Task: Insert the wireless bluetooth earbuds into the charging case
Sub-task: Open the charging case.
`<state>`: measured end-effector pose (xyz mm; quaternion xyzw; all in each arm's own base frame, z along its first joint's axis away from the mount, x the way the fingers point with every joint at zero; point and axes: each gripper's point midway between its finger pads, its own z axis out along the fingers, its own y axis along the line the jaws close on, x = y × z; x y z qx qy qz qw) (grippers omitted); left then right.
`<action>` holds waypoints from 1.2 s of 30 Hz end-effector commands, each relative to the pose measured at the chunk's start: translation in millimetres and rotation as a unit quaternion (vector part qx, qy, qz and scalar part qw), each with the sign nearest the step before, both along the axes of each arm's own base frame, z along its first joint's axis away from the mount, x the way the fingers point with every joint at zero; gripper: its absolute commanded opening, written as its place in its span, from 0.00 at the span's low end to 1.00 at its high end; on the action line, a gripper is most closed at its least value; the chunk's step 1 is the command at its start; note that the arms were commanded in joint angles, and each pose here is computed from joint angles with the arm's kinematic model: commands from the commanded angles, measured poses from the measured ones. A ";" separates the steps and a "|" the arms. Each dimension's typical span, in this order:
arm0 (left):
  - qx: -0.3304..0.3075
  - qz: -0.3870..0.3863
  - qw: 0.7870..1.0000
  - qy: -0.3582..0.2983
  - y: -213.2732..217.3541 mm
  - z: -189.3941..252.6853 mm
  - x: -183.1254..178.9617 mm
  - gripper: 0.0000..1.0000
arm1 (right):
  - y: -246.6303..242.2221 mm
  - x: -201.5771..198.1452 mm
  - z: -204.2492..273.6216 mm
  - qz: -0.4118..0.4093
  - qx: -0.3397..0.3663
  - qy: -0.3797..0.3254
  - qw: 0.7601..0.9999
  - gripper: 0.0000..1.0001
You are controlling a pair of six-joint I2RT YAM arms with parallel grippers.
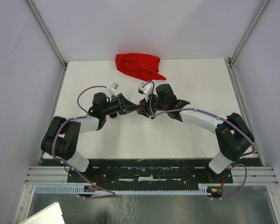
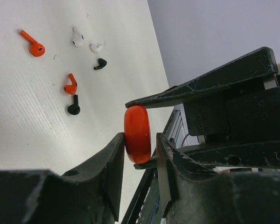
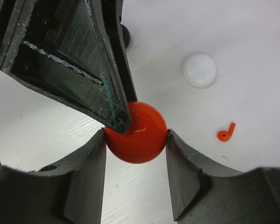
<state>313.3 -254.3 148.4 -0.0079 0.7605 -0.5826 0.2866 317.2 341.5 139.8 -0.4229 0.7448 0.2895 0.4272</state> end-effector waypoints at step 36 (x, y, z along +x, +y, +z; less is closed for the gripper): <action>-0.097 0.045 0.994 -0.037 -0.9 41.7 12.6 0.03 | -58.9 40.4 65.6 -0.276 0.058 0.048 0.958 0.99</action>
